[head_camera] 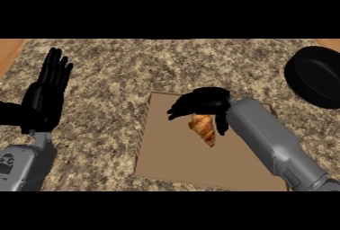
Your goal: Pick the croissant from the tray and place it in the pot
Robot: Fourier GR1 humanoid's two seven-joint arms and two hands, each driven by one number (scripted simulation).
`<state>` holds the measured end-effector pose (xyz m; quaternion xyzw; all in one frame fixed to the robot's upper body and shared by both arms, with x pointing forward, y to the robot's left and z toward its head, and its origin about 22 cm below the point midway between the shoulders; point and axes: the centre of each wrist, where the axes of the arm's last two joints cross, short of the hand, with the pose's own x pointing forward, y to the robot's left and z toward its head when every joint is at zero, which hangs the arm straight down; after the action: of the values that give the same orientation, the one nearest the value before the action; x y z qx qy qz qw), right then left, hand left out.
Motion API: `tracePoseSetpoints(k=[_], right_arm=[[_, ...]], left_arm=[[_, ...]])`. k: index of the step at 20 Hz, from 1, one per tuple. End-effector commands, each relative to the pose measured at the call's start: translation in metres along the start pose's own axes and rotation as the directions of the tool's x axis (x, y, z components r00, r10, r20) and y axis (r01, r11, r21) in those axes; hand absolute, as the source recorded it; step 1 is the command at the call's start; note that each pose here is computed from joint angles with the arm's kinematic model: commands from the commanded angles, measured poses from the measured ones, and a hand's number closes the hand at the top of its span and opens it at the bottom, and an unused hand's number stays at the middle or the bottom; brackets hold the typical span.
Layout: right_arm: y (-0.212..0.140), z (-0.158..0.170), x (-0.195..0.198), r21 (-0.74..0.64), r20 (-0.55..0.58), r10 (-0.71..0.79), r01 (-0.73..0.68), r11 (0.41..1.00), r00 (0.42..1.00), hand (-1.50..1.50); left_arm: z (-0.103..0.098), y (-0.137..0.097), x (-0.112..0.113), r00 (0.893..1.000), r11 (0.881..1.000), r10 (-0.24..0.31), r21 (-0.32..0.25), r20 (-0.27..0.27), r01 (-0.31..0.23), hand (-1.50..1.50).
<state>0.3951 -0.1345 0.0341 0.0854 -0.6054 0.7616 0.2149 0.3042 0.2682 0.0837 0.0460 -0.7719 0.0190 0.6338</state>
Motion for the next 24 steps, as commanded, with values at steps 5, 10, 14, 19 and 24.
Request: tracePoseSetpoints(k=[5, 10, 14, 19, 24], right_arm=[[0.028, -0.027, 0.019, -0.031, 0.179, 0.051, -0.046, 0.998, 0.983, 1.5], [0.045, -0.027, 0.018, -0.058, 0.176, 0.074, -0.064, 0.996, 0.982, 1.5], [0.038, -0.011, 0.021, -0.123, 0.133, 0.105, -0.088, 0.988, 0.986, 1.5], [0.001, 0.013, 0.021, -0.275, 0.068, 0.149, -0.125, 0.953, 0.986, 1.5], [-0.032, 0.047, -0.01, -0.472, -0.541, -0.166, -0.134, 0.871, 0.824, 1.5]], left_arm=[[0.0, -0.002, -0.012, 1.0, 1.0, 0.015, 0.01, -0.014, -0.015, 0.0], [0.009, -0.003, -0.011, 1.0, 1.0, 0.015, -0.014, -0.014, -0.015, 0.0], [0.0, -0.009, 0.001, 1.0, 1.0, 0.018, 0.008, 0.005, -0.018, 0.0], [-0.002, -0.004, -0.011, 1.0, 1.0, -0.002, 0.005, -0.004, 0.002, 0.0], [-0.003, 0.003, -0.002, 1.0, 1.0, -0.008, 0.01, 0.003, 0.008, 0.0]])
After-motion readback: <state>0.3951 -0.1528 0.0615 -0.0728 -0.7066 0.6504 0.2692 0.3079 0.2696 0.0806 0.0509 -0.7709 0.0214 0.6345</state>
